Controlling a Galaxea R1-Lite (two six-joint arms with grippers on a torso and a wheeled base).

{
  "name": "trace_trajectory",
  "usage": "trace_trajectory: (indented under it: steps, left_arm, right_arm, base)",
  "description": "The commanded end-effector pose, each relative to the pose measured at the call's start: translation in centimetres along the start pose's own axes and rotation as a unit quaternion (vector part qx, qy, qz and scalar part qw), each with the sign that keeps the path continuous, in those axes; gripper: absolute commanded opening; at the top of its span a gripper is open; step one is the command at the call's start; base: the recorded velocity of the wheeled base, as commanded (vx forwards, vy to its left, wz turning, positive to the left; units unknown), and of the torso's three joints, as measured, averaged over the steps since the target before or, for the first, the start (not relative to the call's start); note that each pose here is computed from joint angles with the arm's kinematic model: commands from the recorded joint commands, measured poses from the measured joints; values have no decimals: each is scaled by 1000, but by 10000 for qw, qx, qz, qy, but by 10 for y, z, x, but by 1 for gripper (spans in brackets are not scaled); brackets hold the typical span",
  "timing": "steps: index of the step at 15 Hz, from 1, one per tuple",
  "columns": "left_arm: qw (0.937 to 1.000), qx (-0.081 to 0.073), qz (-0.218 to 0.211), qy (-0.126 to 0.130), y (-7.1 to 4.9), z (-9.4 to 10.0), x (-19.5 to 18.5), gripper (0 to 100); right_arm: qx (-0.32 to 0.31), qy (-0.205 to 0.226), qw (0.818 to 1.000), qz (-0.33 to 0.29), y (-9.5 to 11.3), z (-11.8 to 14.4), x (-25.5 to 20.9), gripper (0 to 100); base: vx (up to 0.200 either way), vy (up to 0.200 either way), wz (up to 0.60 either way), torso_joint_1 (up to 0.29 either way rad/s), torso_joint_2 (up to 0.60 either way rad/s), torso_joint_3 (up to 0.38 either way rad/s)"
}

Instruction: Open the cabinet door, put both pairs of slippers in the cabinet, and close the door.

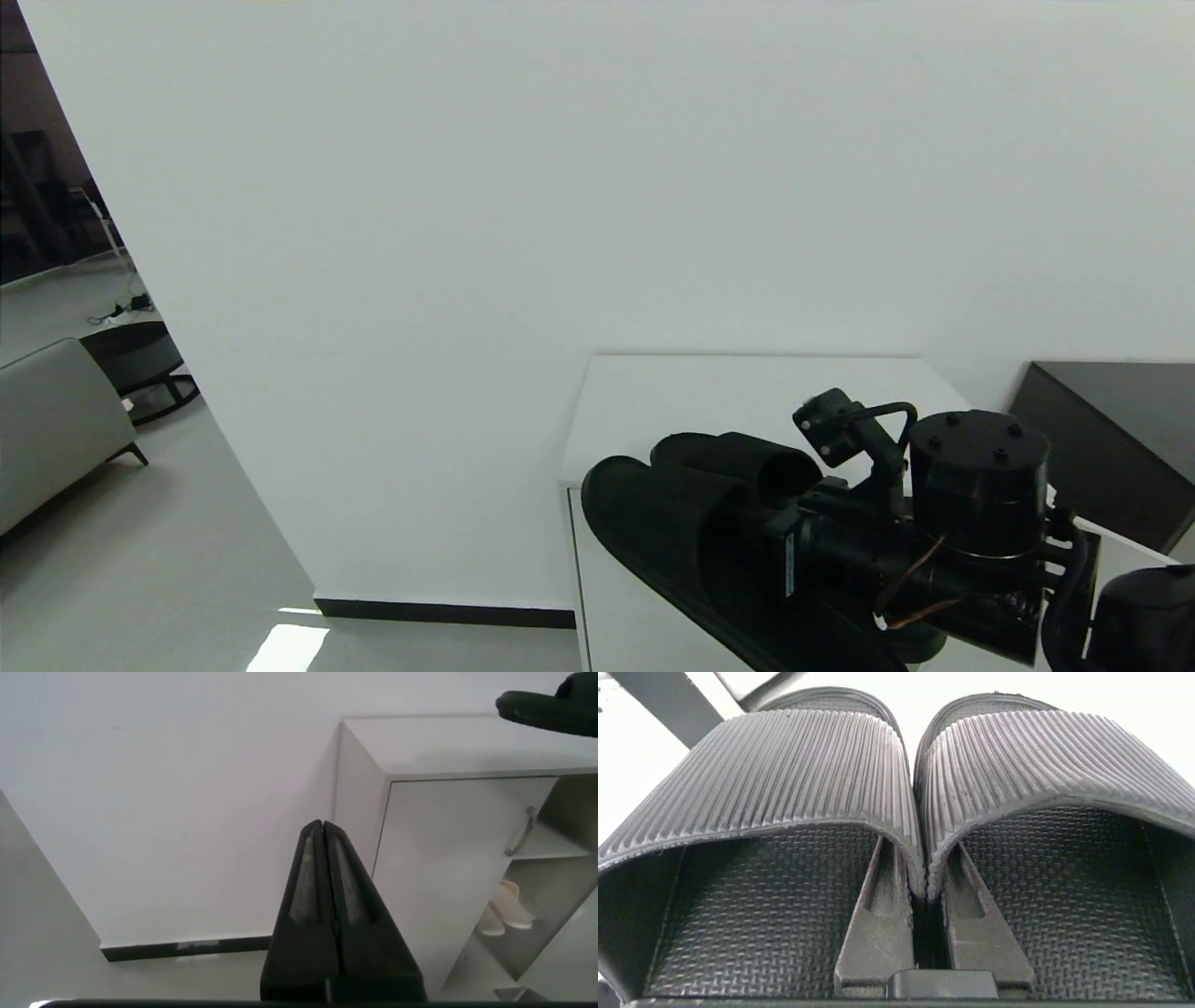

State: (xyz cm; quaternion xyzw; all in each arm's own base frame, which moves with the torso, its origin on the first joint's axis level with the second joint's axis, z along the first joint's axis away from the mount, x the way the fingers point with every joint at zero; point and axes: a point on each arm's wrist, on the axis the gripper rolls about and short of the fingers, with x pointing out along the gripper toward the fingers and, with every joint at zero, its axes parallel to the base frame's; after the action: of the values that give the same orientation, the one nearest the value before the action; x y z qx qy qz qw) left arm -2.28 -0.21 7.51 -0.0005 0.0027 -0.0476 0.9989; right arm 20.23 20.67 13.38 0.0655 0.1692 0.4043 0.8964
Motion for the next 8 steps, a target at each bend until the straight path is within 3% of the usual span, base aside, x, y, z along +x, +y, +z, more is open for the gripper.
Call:
trace_trajectory:
  steps: [1, 6, 8]
  left_arm:
    - [10000, 3, 1, 12, 0, 0, 0, 0]
    - [10000, 3, -7, 12, 0, 0, 0, 0]
    - [10000, 18, -7, 12, 0, 0, 0, 0]
  right_arm:
    - [-4, -4, 10000, 66, 1, 0, -3, 0]
    - [-24, 58, 9996, 288, 0, -6, -9, 0]
    - [-29, 114, 9990, 424, -1, -16, -14, 0]
  base:
    - [-200, 0, 0, -7, 2, 7]
    - [-200, 0, 0, -1, 0, 1]
    - [0, 0, 0, 0, 0, 0]
